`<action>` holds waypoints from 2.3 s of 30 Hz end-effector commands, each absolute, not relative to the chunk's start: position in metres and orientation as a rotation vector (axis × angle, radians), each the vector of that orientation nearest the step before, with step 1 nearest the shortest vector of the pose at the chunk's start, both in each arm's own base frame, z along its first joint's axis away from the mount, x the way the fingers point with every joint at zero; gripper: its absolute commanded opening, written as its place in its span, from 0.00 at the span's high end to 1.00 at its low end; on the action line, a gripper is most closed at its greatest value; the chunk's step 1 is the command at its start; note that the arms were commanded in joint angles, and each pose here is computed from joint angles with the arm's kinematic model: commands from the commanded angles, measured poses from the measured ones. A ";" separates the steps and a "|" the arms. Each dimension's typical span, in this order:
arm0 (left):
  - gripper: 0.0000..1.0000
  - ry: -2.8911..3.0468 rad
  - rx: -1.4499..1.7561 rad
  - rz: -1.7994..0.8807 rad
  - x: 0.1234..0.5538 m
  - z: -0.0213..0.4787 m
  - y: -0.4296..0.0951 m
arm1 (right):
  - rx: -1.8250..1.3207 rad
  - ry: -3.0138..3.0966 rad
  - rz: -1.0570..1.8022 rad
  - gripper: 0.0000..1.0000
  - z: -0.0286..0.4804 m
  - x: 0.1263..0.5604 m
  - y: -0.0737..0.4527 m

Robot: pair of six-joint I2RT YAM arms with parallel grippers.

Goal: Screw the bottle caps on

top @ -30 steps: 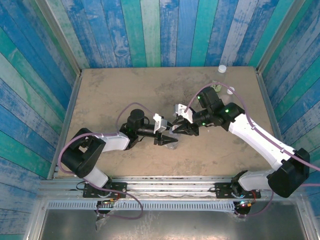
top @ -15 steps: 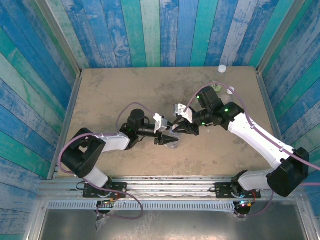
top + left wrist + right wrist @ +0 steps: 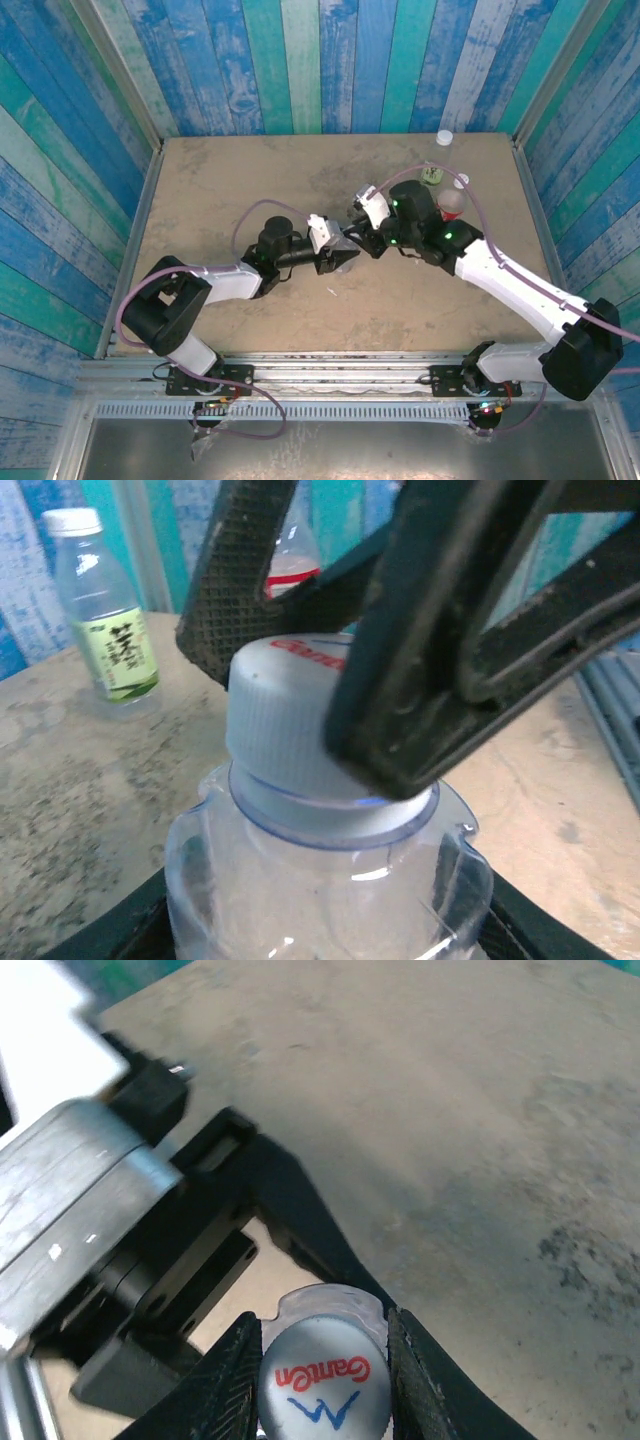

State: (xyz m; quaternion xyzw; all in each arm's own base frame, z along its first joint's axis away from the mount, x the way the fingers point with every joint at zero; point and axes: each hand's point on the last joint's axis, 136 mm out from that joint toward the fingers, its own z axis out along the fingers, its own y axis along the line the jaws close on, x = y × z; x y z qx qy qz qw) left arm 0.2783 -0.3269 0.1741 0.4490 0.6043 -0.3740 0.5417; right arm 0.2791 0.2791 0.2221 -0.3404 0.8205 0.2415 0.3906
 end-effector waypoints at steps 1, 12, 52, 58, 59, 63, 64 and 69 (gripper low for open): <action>0.45 1.382 0.912 -0.708 0.311 0.208 -0.310 | -0.488 2.317 0.399 0.73 0.179 0.283 0.246; 0.44 1.369 1.005 -0.775 0.291 0.196 -0.315 | -0.475 2.140 0.432 0.51 0.223 0.284 0.262; 0.46 1.246 1.124 -0.912 0.254 0.224 -0.317 | -1.170 1.835 0.752 0.75 0.246 0.219 0.289; 0.48 1.379 0.927 -0.591 0.306 0.215 -0.307 | -0.582 2.019 0.608 0.80 0.232 0.266 0.279; 0.48 1.390 0.909 -0.554 0.310 0.212 -0.306 | -0.524 2.032 0.569 0.80 0.230 0.268 0.278; 0.49 1.400 0.851 -0.459 0.317 0.209 -0.304 | -0.291 2.097 0.505 0.82 0.213 0.278 0.273; 0.49 1.399 0.848 -0.453 0.316 0.209 -0.304 | -0.262 2.107 0.493 0.82 0.209 0.280 0.271; 0.49 1.404 0.890 -0.493 0.308 0.204 -0.308 | -0.268 2.083 0.420 0.80 0.217 0.286 0.263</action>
